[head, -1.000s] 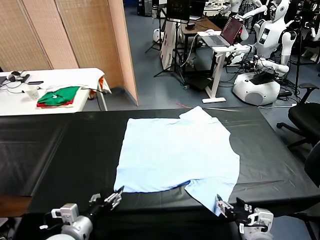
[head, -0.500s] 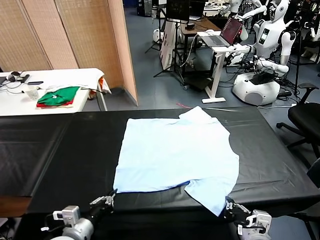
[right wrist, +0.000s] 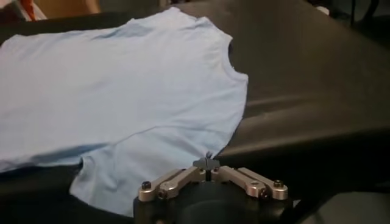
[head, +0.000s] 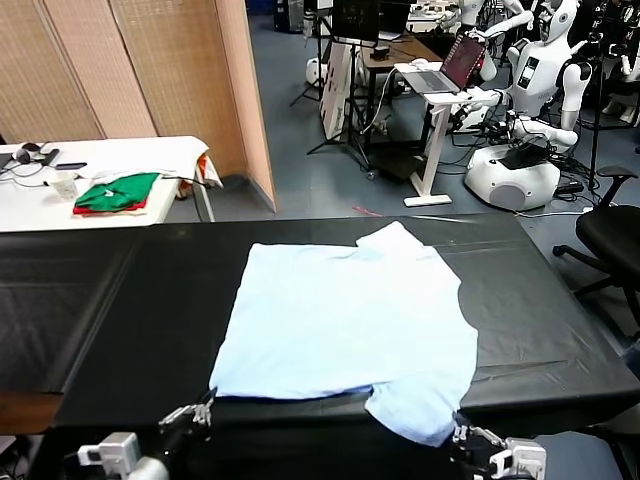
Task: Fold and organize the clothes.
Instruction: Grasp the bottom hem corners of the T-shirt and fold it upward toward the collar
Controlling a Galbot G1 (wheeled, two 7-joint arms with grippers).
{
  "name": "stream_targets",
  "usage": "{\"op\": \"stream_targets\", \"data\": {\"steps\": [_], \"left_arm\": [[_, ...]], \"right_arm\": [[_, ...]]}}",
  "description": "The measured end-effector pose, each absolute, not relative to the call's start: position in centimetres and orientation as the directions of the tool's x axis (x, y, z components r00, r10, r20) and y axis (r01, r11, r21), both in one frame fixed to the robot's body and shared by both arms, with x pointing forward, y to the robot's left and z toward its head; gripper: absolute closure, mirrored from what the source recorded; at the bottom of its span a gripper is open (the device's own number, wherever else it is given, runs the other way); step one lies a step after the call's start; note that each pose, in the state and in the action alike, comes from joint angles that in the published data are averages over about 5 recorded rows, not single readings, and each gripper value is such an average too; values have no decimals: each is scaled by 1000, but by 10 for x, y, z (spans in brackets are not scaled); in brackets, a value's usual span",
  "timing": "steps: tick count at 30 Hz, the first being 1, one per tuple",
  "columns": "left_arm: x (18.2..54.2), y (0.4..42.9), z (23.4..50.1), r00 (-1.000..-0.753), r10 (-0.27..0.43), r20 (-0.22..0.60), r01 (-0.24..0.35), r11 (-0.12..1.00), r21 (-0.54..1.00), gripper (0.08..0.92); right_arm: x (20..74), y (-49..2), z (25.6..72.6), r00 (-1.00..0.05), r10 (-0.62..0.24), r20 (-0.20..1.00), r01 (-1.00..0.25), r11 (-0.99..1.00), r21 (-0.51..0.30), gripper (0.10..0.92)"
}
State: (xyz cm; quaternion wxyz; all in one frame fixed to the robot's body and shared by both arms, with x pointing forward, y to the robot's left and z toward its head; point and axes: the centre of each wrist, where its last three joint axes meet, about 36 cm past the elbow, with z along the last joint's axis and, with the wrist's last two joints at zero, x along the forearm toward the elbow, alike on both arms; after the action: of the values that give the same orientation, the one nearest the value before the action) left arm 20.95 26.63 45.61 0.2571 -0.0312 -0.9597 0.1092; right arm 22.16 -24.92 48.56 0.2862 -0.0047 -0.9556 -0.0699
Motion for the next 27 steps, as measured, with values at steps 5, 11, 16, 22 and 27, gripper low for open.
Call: {"op": "stream_targets", "data": {"steps": [5,11,16,22,27], "left_arm": [[214,262,458,-901,100,422,-24,960,-278,854],[237,255,448,-931,90,353,-20,955,-297,854],[270,251,436,-947,88,308,-15,948,-318,854],[308,249,424,-956,96,276,15,960,-280,854],[333,247,412,-953,116,280,44,967,-251,854]], "right_arm": [[245,-264,480,-896,-41,442,22,990,137,882],[285,-281,458,-926,-40,376,-3,995,96,882],[320,-290,446,-935,-32,352,-13,998,58,882],[355,-293,441,-944,-21,328,-22,1000,-1,882],[375,-292,434,-944,-35,328,-43,999,-17,882]]}}
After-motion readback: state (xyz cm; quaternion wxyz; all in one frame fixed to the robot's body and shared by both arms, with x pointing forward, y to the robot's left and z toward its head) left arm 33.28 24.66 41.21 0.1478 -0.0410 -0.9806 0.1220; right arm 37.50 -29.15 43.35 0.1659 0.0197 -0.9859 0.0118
